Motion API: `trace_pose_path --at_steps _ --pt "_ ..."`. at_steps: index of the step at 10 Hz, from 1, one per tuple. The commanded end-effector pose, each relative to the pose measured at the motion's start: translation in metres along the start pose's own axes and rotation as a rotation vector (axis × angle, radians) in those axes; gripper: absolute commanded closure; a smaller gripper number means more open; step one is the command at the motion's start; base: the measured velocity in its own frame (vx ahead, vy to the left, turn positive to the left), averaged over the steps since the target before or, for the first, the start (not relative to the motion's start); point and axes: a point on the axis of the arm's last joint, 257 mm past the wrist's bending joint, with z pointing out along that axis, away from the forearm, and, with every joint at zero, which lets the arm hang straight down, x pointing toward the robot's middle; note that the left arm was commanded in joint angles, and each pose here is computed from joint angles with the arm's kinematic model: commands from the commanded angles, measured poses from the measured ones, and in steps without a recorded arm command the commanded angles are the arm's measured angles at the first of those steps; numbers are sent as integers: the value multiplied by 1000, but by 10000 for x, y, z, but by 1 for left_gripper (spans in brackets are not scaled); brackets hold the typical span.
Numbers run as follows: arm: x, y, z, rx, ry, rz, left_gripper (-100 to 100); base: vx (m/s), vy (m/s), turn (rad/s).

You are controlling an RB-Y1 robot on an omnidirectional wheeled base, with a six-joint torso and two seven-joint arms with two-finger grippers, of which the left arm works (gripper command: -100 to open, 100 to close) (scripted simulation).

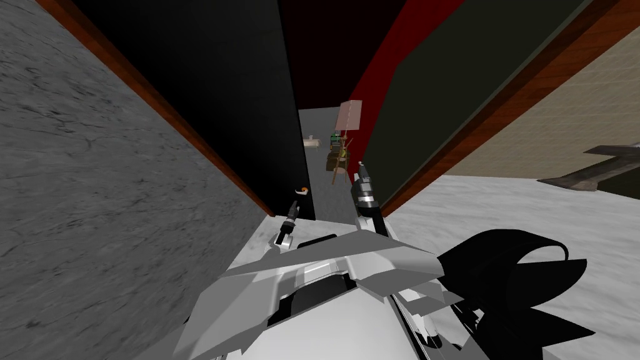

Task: Push the door open

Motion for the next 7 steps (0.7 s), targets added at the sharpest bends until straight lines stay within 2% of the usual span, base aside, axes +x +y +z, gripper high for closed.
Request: trace_pose_path --at_steps 1,4,7 --pt "0 0 0 0 0 0 -100 25 67 -26" --pt "-19 30 -45 -3 -7 1 -100 152 -43 -24" --pt "-32 58 -96 -3 -15 0 -100 205 -60 -30"
